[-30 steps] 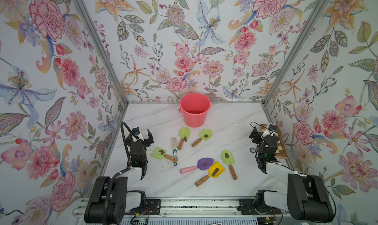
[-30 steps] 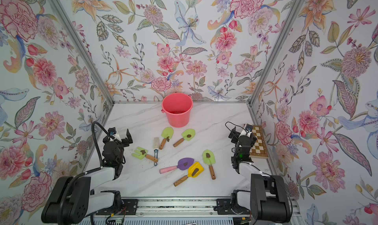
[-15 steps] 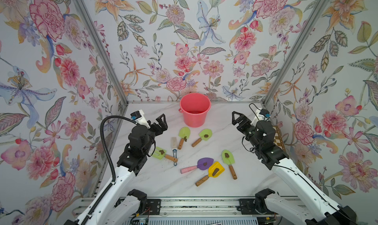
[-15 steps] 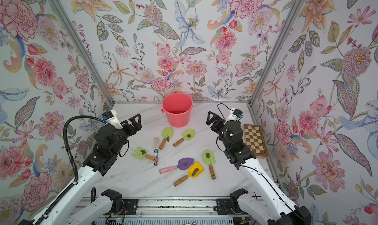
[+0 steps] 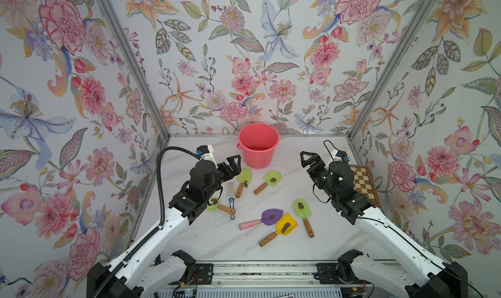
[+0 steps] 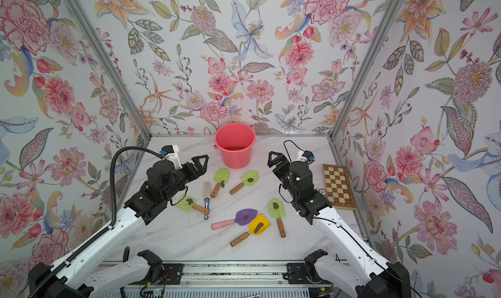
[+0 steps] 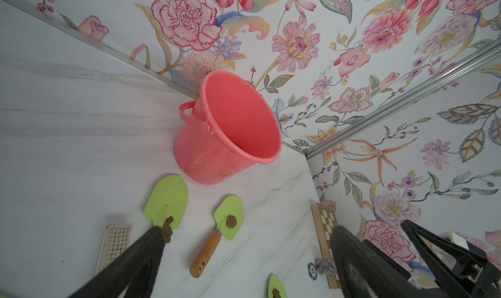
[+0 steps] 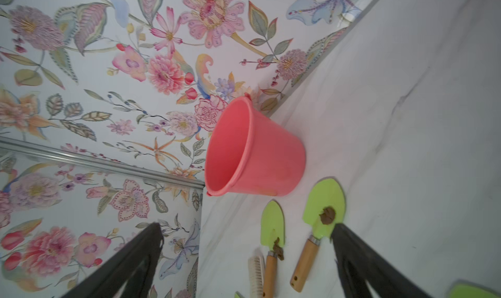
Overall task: Brush the soil off the hand trowel and place it into the bucket
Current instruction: Pick up the brush from the center of the board.
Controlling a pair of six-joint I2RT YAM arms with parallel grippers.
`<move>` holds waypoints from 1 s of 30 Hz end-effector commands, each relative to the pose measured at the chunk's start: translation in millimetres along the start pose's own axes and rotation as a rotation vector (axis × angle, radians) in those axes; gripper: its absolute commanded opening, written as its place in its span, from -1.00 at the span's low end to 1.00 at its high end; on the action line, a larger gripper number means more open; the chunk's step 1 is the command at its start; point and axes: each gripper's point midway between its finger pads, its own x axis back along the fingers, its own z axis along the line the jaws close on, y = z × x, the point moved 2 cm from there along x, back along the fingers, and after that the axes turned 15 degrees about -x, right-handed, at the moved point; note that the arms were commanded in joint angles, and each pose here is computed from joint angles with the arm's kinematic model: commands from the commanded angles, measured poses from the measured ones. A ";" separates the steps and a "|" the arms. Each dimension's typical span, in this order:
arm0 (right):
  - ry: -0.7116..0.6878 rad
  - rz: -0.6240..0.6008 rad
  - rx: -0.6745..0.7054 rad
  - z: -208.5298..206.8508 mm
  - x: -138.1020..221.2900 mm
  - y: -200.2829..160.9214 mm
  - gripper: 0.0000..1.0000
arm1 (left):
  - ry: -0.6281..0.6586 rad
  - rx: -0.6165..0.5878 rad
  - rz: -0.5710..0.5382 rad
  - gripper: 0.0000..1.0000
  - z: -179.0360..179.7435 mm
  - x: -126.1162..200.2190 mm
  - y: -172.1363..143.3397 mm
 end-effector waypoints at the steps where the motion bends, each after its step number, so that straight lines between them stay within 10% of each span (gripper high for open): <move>1: -0.264 -0.086 0.173 -41.8 10.3 14.1 0.98 | -0.045 -0.130 0.054 0.98 -11.4 -9.2 -0.7; 8: -0.652 -0.108 0.447 -99.1 18.4 30.3 0.98 | -0.004 -0.372 0.172 0.98 -12.4 -27.9 -32.2; 15: -0.854 0.109 0.426 -172.2 27.8 10.2 0.98 | -0.014 -0.503 0.265 0.98 -19.3 -32.6 -75.9; 22: -0.817 0.330 0.439 -189.6 35.2 -26.6 0.98 | -0.046 -0.535 0.314 0.98 -22.0 -40.1 -98.9; 30: -0.734 0.309 0.428 -164.4 21.2 -44.5 0.97 | 0.033 -0.657 0.432 0.98 2.1 -37.1 -119.5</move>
